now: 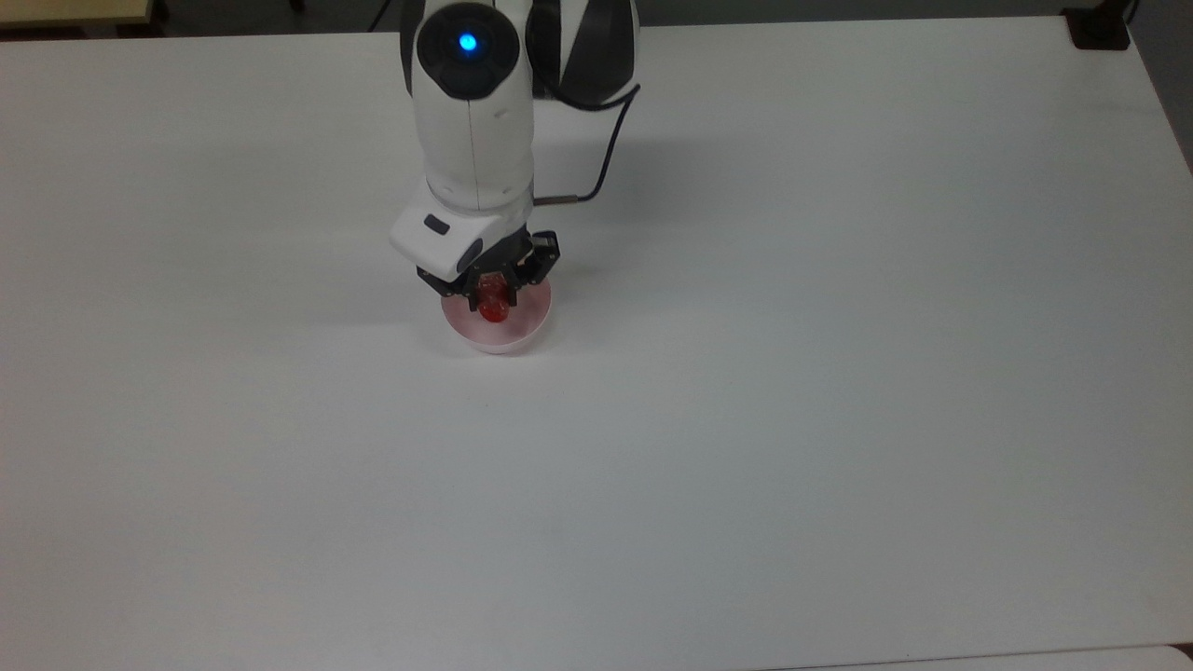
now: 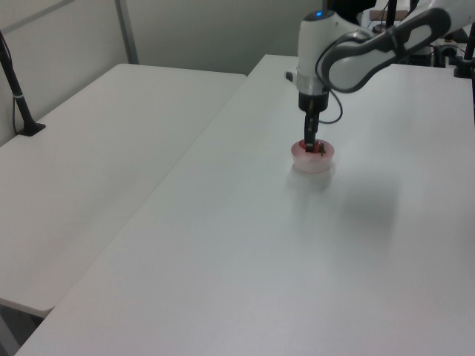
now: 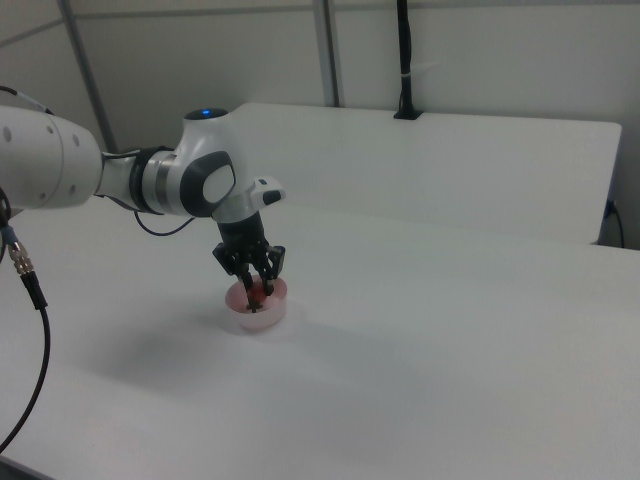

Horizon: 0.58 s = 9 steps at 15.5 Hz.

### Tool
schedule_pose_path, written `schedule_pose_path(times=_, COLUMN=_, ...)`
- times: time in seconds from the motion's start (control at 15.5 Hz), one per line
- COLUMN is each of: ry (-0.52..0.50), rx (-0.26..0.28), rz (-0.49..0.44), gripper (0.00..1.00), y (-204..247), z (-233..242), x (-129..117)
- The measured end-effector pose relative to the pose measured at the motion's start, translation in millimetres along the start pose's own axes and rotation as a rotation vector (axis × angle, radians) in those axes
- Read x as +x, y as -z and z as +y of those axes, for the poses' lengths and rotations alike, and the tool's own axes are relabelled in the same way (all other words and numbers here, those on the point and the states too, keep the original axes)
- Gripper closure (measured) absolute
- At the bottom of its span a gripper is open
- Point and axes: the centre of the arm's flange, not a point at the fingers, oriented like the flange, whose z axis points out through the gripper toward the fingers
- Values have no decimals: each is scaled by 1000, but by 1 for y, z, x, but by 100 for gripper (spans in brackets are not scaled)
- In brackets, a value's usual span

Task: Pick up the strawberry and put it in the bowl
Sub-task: 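Carry the strawberry over the pink bowl and lower it inside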

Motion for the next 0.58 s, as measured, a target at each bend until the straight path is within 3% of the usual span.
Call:
schedule_pose_path(times=0.13, ry=-75, rx=-1, rz=13, gripper=59, y=-9, z=0, x=4)
schedule_pose_path(times=0.52, ry=-146, rx=-3, rz=36, gripper=2, y=28, z=0, x=10)
schedule_pose_path(times=0.58, ry=-160, rx=-2, rz=16, gripper=0, y=47, z=1, x=6)
